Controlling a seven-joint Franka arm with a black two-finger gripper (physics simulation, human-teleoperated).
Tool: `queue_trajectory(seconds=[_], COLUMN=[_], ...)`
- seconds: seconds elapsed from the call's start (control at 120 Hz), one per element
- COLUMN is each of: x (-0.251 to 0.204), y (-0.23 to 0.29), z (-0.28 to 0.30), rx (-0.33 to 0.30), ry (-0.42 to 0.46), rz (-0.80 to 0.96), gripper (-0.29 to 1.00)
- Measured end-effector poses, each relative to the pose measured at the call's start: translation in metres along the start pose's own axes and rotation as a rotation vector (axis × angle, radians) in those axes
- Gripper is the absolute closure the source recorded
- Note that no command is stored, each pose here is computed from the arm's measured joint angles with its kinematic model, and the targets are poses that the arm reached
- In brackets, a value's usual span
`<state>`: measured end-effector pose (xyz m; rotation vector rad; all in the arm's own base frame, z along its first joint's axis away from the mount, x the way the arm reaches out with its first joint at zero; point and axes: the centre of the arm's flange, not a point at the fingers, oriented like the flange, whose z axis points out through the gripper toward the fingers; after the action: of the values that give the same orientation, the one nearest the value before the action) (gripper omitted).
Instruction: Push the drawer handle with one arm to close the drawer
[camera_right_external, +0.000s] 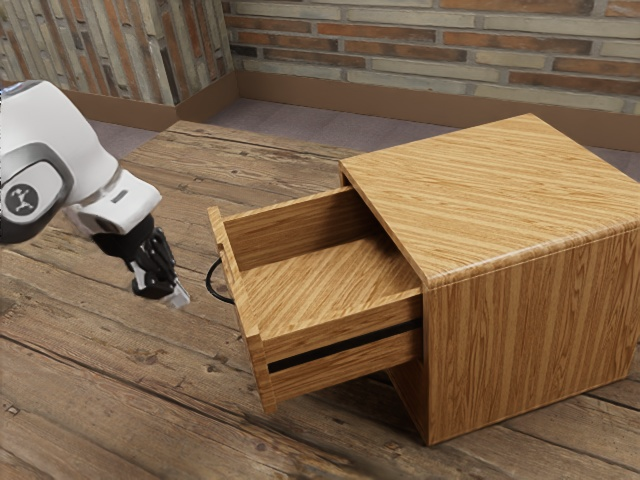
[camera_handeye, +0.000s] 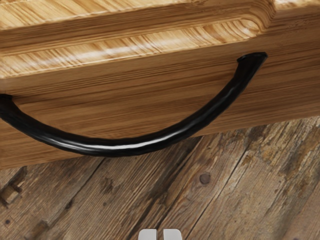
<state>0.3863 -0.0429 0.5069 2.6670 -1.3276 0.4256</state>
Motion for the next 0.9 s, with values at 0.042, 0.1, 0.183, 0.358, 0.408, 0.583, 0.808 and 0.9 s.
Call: queue_trajectory(seconds=[0.042, 0.1, 0.183, 0.358, 0.408, 0.583, 0.808, 0.9], x=[0.004, 0.009, 0.016, 0.022, 0.024, 0.037, 0.055, 0.067], y=[-0.003, -0.006, -0.008, -0.012, -0.013, -0.014, -0.024, -0.029], z=[-0.001, 0.001, 0.004, 0.011, 0.011, 0.015, 0.021, 0.027], rx=[0.002, 0.002, 0.000, -0.003, -0.002, -0.004, 0.002, 0.001], ry=[-0.001, -0.006, -0.010, -0.017, -0.017, -0.020, -0.024, -0.031], rz=[-0.001, -0.002, 0.000, -0.009, -0.011, -0.005, -0.004, 0.001], gripper=[0.78, 0.78, 0.78, 0.78, 0.78, 0.79, 0.79, 0.79])
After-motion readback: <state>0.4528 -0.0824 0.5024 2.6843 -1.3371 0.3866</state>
